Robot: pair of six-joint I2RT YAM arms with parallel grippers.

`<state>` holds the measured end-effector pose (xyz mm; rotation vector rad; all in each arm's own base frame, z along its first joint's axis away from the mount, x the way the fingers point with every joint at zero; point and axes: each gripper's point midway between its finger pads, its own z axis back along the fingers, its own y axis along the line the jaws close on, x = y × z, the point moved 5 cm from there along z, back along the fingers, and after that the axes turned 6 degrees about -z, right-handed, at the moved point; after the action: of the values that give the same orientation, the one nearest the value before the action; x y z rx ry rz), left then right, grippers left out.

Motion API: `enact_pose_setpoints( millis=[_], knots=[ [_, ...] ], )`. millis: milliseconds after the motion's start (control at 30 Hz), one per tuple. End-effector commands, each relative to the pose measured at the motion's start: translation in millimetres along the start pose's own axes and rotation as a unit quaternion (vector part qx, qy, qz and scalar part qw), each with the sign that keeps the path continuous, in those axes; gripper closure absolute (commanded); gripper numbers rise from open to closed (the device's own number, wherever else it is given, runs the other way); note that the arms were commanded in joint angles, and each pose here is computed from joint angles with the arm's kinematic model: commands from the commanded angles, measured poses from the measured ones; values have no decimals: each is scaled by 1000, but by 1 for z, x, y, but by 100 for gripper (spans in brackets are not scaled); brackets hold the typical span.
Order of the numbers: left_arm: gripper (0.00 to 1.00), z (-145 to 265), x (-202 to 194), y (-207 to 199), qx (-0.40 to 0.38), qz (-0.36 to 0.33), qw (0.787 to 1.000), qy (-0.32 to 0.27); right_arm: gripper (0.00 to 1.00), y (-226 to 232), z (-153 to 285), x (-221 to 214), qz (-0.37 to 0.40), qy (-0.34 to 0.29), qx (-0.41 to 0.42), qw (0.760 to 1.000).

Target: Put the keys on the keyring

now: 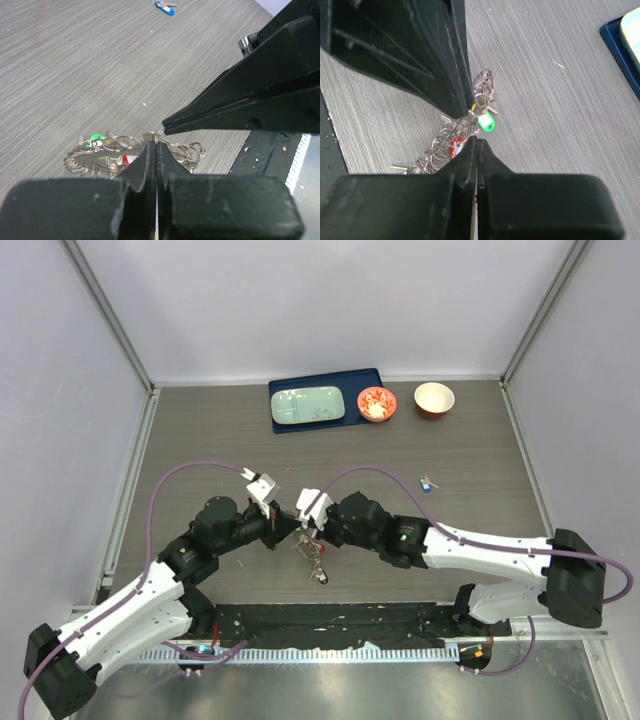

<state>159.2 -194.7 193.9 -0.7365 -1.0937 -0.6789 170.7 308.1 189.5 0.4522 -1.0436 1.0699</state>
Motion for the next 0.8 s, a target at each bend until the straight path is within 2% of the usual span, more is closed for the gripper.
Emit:
enact_pose_setpoints(
  millis=[0,67,133,167,467,633,767],
  knots=[
    [100,5,25,-6,-8,4,997,-75,99,-12,16,26,-6,-126,-18,992],
    [100,6,23,-4,-1,9,997,-74,99,-12,23,27,-1,-167,-14,986],
    [100,6,22,-4,2,13,997,-74,99,-11,24,18,2,-181,-10,984],
    [100,6,22,-3,5,16,997,-74,99,-12,31,28,2,-214,-8,977],
    [100,2,18,0,16,35,997,-68,99,-10,50,31,8,-311,1,951],
    [100,-2,17,-1,9,48,996,-68,99,-7,54,34,-3,-348,9,937],
    [100,-4,20,-3,-2,49,996,-74,99,-3,46,32,-14,-341,20,940]
  ],
)
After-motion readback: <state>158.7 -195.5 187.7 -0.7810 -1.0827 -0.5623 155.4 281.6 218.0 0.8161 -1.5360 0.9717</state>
